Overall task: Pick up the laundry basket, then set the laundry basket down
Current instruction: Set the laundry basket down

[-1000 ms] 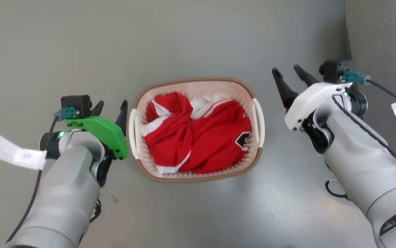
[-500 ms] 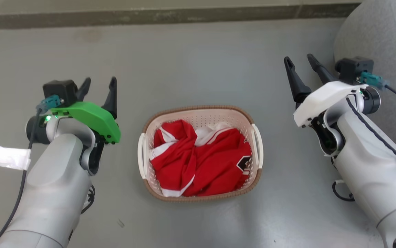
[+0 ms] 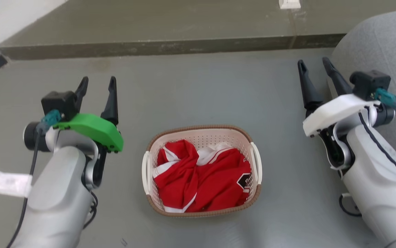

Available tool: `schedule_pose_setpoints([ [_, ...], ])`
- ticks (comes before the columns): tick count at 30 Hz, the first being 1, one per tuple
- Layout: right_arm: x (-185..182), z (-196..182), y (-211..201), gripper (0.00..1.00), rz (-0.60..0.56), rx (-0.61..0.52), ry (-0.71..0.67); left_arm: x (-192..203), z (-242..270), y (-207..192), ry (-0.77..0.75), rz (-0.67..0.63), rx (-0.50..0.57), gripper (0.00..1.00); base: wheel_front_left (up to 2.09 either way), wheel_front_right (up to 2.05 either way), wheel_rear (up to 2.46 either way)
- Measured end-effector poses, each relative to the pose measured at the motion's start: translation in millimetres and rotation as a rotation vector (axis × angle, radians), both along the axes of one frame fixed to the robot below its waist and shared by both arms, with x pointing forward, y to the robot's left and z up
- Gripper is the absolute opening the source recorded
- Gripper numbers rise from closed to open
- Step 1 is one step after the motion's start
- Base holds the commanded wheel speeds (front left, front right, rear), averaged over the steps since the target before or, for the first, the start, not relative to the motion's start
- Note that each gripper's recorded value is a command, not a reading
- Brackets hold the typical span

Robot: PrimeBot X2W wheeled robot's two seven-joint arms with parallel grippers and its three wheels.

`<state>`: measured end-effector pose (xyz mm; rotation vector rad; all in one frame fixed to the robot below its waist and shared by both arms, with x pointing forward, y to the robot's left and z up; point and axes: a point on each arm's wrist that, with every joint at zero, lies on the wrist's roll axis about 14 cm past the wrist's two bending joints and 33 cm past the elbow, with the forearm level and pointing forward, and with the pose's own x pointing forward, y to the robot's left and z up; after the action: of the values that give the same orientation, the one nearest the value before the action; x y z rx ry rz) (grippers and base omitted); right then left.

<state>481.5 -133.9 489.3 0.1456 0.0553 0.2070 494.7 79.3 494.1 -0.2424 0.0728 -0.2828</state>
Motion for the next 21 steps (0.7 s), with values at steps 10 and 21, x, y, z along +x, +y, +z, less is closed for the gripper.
schedule_pose_setpoints([
  [10, -32.0, 16.2, -3.2, 1.00, -0.026, -0.002, -0.058, -32.8, 18.3, 9.2, -0.070, 0.028, 0.009, 1.00, 0.00, 0.00, 0.00],
  [21, -70.1, 2.7, -14.5, 1.00, -0.075, 0.007, -0.025, -72.2, 4.4, 12.6, -0.032, 0.047, -0.016, 1.00, 0.00, 0.00, 0.00],
])
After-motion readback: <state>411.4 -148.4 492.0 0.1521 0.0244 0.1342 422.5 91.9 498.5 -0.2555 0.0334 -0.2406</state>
